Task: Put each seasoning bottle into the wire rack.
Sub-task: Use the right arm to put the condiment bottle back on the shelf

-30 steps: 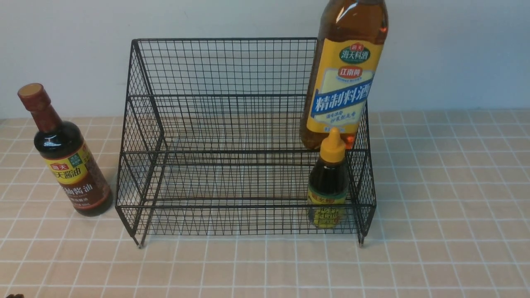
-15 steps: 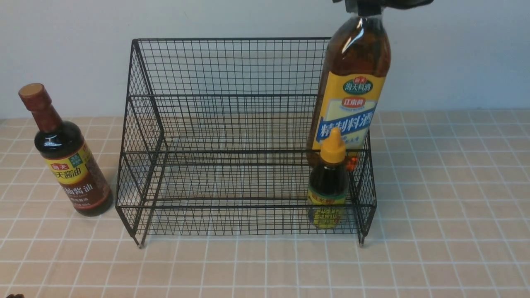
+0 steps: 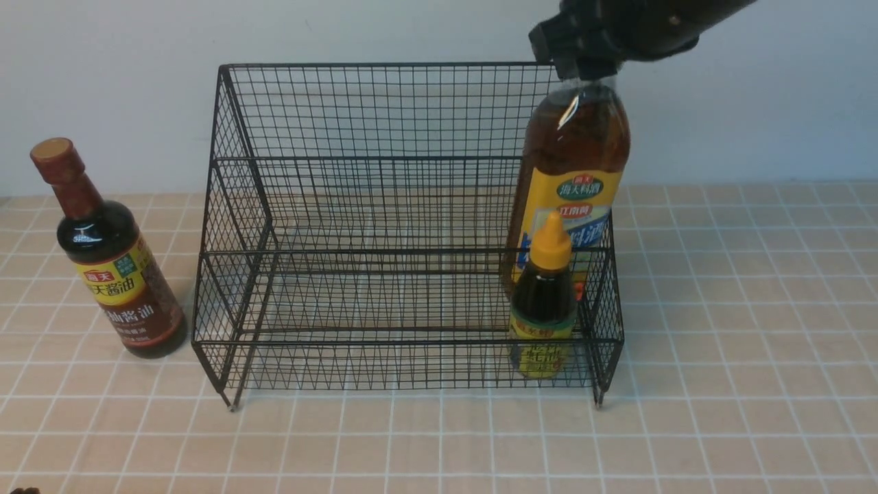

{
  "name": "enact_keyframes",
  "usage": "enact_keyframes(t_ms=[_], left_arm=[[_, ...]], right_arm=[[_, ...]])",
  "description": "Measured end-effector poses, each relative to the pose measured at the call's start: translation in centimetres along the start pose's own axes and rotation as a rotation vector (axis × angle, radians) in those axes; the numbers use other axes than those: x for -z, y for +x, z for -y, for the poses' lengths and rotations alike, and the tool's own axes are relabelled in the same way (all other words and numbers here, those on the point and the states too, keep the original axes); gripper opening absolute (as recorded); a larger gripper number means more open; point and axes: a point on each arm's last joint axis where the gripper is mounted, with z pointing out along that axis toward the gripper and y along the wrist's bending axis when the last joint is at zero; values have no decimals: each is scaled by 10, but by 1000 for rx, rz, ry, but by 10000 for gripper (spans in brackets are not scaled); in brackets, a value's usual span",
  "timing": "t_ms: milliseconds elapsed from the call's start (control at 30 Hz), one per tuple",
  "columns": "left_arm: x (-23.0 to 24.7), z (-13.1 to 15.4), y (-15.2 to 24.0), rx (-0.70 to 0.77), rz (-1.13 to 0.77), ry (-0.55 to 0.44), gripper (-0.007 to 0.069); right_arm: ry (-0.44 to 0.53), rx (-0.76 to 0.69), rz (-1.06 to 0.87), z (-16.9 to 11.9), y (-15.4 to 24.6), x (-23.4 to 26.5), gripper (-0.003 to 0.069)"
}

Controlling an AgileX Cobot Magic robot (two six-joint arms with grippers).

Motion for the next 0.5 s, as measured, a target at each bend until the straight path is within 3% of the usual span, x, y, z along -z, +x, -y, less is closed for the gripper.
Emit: enact_keyframes(t_ms=[500], left_arm=[[0,0,0,0,0,0,-7]], right_arm=[[-10,-3,-33,-4,3,-14,337]])
